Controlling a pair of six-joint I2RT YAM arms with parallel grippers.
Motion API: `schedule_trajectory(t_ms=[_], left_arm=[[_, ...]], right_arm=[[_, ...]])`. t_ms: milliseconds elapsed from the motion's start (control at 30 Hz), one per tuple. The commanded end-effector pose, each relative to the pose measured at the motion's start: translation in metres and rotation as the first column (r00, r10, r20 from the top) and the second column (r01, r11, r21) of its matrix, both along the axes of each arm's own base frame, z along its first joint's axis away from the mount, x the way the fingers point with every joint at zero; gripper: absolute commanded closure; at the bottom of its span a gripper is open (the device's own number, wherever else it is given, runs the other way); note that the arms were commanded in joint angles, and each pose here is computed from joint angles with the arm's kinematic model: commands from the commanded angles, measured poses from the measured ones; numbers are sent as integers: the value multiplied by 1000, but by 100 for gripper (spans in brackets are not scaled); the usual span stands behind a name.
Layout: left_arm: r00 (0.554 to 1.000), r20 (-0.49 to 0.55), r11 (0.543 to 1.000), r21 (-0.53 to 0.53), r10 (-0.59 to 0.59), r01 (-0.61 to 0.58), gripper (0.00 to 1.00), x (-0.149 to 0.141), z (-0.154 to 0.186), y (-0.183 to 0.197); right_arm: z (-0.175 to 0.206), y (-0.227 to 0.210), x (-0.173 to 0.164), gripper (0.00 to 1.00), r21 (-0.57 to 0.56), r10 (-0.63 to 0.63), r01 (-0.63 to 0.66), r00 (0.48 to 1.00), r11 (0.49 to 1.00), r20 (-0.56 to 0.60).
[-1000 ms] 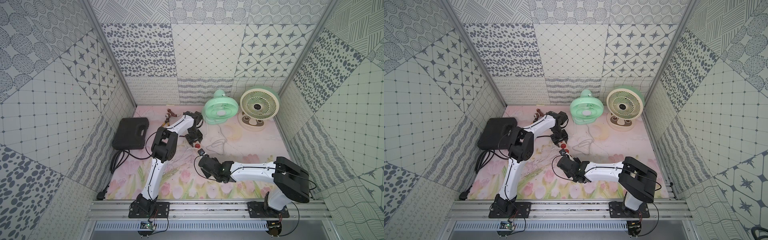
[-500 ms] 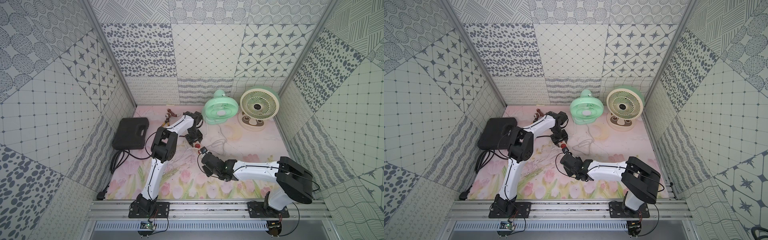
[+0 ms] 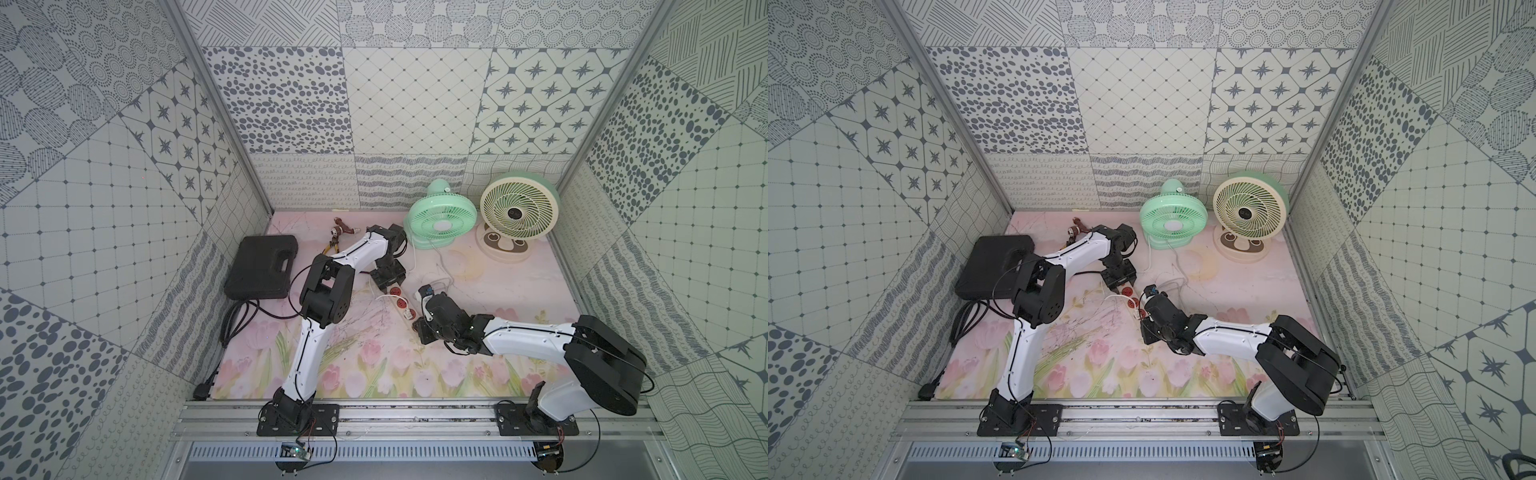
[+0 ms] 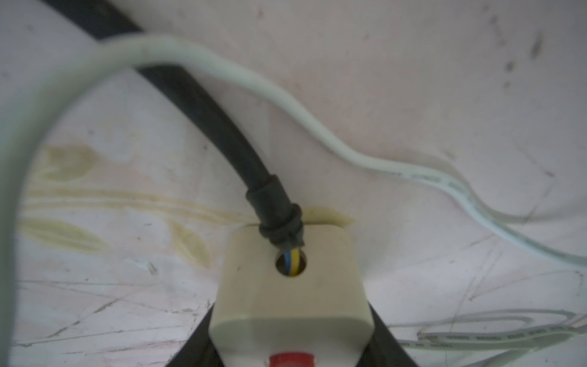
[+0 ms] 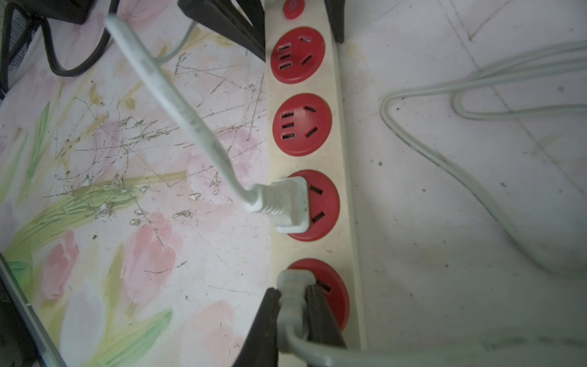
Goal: Unplug the desk fan from the power strip
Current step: Remove the plug from the socket.
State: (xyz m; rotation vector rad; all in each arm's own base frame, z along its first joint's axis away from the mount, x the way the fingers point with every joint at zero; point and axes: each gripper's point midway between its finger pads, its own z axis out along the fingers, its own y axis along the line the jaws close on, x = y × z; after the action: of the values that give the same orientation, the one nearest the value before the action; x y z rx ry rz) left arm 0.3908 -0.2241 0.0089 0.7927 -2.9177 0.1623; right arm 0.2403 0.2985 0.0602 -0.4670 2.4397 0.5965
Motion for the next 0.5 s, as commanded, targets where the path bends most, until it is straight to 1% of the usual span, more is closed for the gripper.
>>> schedule_trajectory(t_ms=[0,133,233,333,467], left_arm=[[985,-163,981,173,-55,84,100,-40,-30,35],[985,-164,979,187,-50,80,100,-42,-29,38],[985,-167,977,198,-49,83,100,-43,-29,39],[983,-176,975,207,-48,85,100,-46,-32,42],[986,-160,978,192,-44,75,100,-43,-33,37]], right_arm=[[-5,-8,12,100,22,-92,92,996,996,-19],[-10,-6,12,100,1,-81,81,997,997,-15],[-8,-3,11,100,-27,-61,61,998,998,19],[-8,2,6,100,-96,-24,31,997,995,73],[-8,12,-1,100,-192,55,-24,986,981,156]])
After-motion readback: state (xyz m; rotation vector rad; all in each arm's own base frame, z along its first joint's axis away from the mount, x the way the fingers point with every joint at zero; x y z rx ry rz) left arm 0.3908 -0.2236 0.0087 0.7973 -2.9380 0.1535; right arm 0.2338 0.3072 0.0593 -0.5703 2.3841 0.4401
